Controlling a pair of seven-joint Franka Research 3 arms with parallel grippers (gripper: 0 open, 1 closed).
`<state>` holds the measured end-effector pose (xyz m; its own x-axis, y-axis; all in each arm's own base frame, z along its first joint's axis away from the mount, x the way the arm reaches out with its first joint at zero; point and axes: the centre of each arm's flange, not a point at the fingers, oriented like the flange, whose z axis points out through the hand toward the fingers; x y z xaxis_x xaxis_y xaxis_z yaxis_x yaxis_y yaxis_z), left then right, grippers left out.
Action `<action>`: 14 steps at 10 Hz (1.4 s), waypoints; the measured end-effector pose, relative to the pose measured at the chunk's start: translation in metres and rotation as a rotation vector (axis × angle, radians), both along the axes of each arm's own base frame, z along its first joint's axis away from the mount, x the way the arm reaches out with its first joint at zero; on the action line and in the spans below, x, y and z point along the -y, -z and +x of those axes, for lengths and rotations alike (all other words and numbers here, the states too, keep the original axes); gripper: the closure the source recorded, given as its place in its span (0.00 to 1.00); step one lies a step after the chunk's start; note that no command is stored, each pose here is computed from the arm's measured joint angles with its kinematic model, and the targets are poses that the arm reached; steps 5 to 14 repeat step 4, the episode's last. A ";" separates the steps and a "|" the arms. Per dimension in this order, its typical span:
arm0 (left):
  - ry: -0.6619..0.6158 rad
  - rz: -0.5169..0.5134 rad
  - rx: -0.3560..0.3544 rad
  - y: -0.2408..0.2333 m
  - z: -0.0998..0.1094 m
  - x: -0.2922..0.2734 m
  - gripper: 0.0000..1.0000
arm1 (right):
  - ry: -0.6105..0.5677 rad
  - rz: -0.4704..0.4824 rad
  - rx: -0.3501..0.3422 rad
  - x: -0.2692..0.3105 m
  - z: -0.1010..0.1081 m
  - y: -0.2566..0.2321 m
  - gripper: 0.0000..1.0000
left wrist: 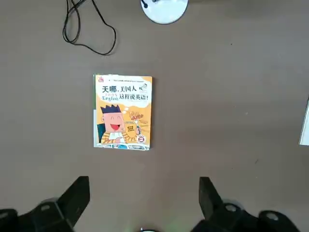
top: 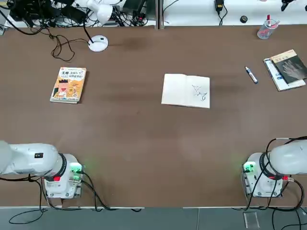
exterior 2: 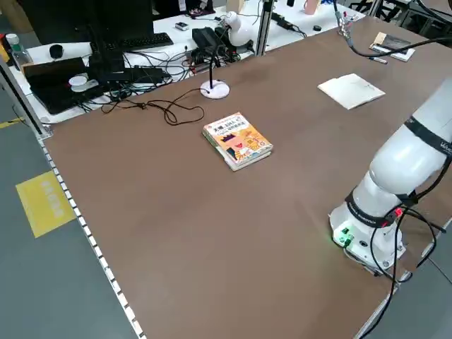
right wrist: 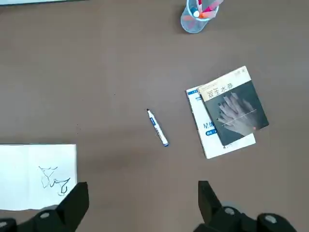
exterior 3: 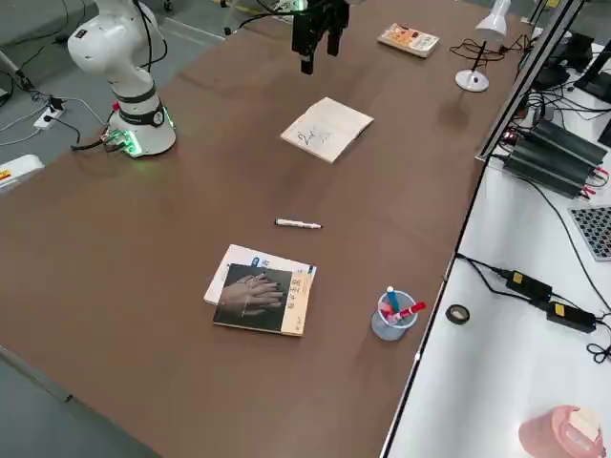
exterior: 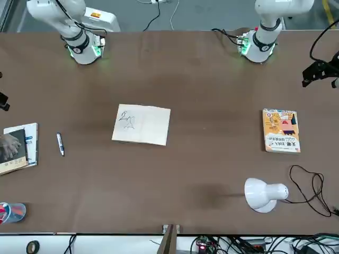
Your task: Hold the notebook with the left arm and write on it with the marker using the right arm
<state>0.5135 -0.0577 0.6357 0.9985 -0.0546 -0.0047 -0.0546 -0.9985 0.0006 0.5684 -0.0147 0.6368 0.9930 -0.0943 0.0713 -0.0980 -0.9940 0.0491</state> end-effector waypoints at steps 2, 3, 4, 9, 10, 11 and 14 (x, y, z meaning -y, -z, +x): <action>0.001 0.000 0.000 0.000 0.000 0.000 0.00 | 0.002 0.000 -0.006 -0.001 0.000 0.002 0.00; 0.001 0.000 0.000 0.000 0.000 0.000 0.00 | 0.002 0.000 -0.011 -0.001 0.000 0.005 0.00; 0.001 0.000 0.000 0.000 0.000 0.000 0.00 | 0.002 0.000 -0.015 -0.001 0.000 0.007 0.00; 0.001 0.000 0.000 0.000 0.000 0.000 0.00 | 0.002 0.000 -0.015 -0.001 0.000 0.007 0.00; 0.001 0.000 0.000 0.000 0.000 0.000 0.00 | 0.002 0.000 -0.015 -0.001 0.000 0.007 0.00; 0.001 0.000 0.000 0.000 0.000 0.000 0.00 | 0.002 0.000 -0.015 -0.001 0.000 0.007 0.00; 0.001 0.000 0.000 0.000 0.000 0.000 0.00 | 0.002 0.000 -0.015 -0.001 0.000 0.007 0.00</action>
